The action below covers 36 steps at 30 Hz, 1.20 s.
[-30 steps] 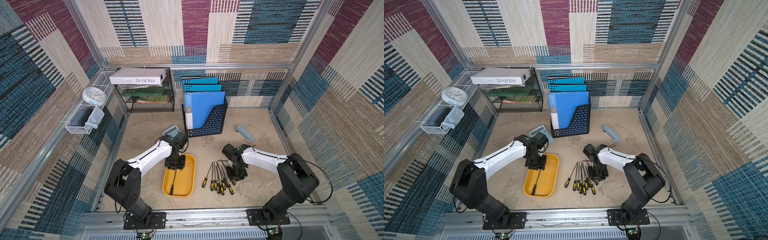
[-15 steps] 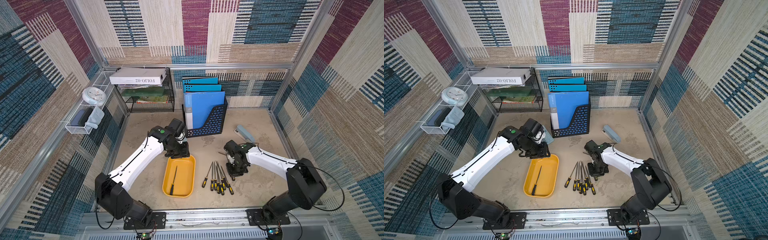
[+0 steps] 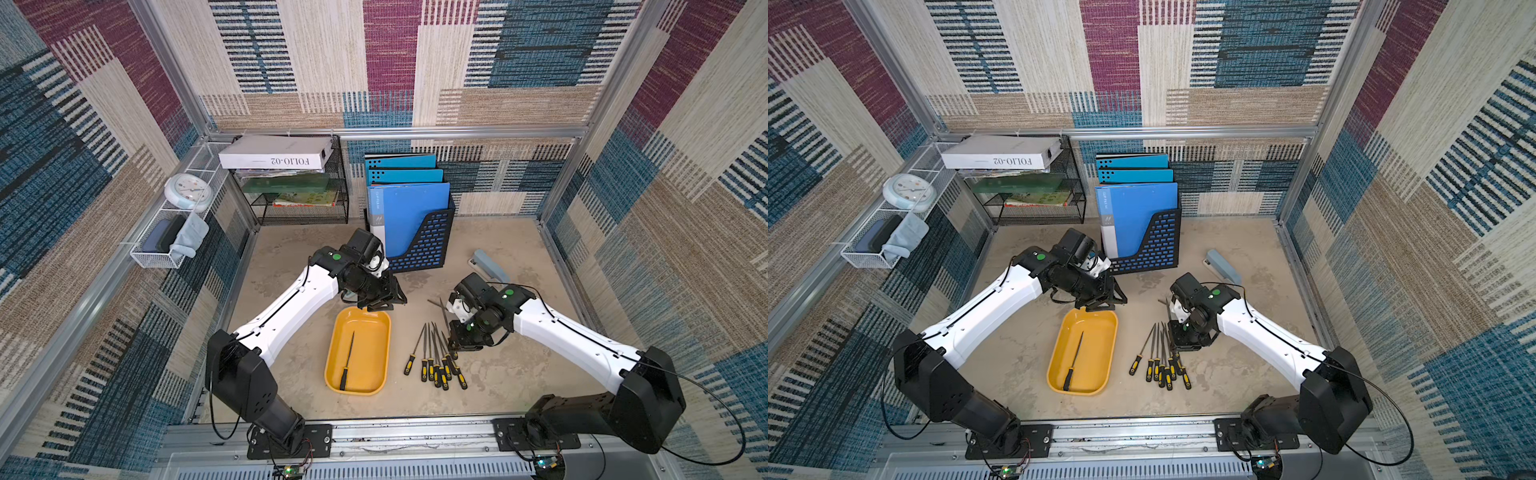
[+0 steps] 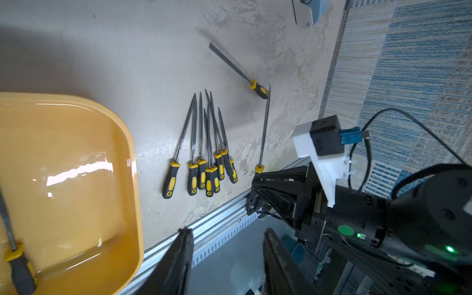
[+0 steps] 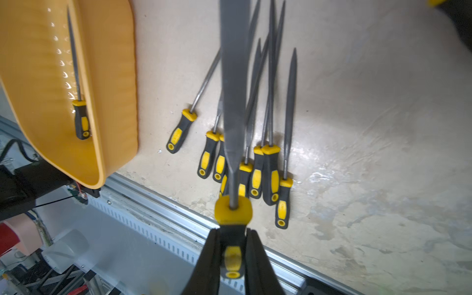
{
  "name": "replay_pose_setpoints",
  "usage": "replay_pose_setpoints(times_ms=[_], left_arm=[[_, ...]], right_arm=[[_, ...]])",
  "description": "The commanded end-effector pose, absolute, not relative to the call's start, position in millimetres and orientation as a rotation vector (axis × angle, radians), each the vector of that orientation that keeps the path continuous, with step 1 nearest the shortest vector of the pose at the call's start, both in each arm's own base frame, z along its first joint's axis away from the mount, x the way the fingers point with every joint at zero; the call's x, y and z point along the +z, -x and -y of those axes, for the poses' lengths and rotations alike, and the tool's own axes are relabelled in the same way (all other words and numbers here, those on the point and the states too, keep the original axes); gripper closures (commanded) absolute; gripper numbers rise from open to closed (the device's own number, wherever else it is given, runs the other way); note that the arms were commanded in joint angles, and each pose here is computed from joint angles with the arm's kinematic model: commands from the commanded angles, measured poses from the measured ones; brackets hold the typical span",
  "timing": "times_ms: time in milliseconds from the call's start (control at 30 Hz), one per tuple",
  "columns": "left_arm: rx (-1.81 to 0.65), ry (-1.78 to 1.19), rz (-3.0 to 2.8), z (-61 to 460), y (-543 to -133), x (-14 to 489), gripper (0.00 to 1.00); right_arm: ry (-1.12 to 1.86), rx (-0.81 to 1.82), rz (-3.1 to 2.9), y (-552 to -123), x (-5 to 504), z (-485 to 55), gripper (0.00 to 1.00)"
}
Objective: Put the file tool into the storage box
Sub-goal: Pick up the file tool from the center of the board, then place the file tool in the storage box.
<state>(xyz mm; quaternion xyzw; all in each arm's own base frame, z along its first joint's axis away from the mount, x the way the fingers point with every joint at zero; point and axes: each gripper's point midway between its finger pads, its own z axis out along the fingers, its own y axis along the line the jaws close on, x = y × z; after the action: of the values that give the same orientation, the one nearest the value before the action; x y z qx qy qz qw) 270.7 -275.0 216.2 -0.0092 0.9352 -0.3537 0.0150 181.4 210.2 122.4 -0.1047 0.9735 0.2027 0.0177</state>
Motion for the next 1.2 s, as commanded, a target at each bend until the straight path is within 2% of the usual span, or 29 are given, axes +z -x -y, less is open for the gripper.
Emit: replay_pose_setpoints(times_ms=[0,267,600,767,800,933,967,1000,1100,1167], left_arm=[[-1.2,0.048,-2.901,286.8,-270.9,220.4,0.52],[-1.251,0.164,-2.862,305.4,-278.9,214.4,0.51],[-1.085,0.264,-2.878,302.3,-292.2,180.5,0.54],[-1.027,0.263,-2.884,301.3,-300.2,168.2,0.58],[-1.035,0.26,-2.88,302.8,-301.3,168.0,0.61],[-1.017,0.244,-2.886,302.6,-300.9,164.2,0.93],[-1.003,0.243,-2.892,300.5,-299.8,162.5,0.98],[-0.993,0.236,-2.896,298.9,-298.5,162.2,0.98],[-0.984,0.198,-2.897,291.5,-293.5,166.9,0.98],[-0.964,0.161,-2.909,281.7,-286.5,167.5,0.99]], right_arm=[[0.305,0.809,-2.935,-191.7,144.8,-236.0,0.9],[0.287,1.049,-2.827,-196.2,167.7,-273.2,0.9],[0.33,1.197,-2.795,-183.5,177.2,-300.9,0.9],[0.332,1.252,-2.781,-176.4,178.1,-308.7,0.9],[0.333,1.255,-2.785,-175.0,177.4,-309.5,0.9],[0.325,1.252,-2.784,-175.3,176.0,-310.7,0.9],[0.321,1.25,-2.784,-176.0,175.6,-310.9,0.9],[0.319,1.247,-2.786,-176.4,174.6,-310.8,0.89],[0.298,1.225,-2.799,-179.4,170.0,-310.5,0.82],[0.29,1.2,-2.803,-184.3,169.6,-310.8,0.59]])
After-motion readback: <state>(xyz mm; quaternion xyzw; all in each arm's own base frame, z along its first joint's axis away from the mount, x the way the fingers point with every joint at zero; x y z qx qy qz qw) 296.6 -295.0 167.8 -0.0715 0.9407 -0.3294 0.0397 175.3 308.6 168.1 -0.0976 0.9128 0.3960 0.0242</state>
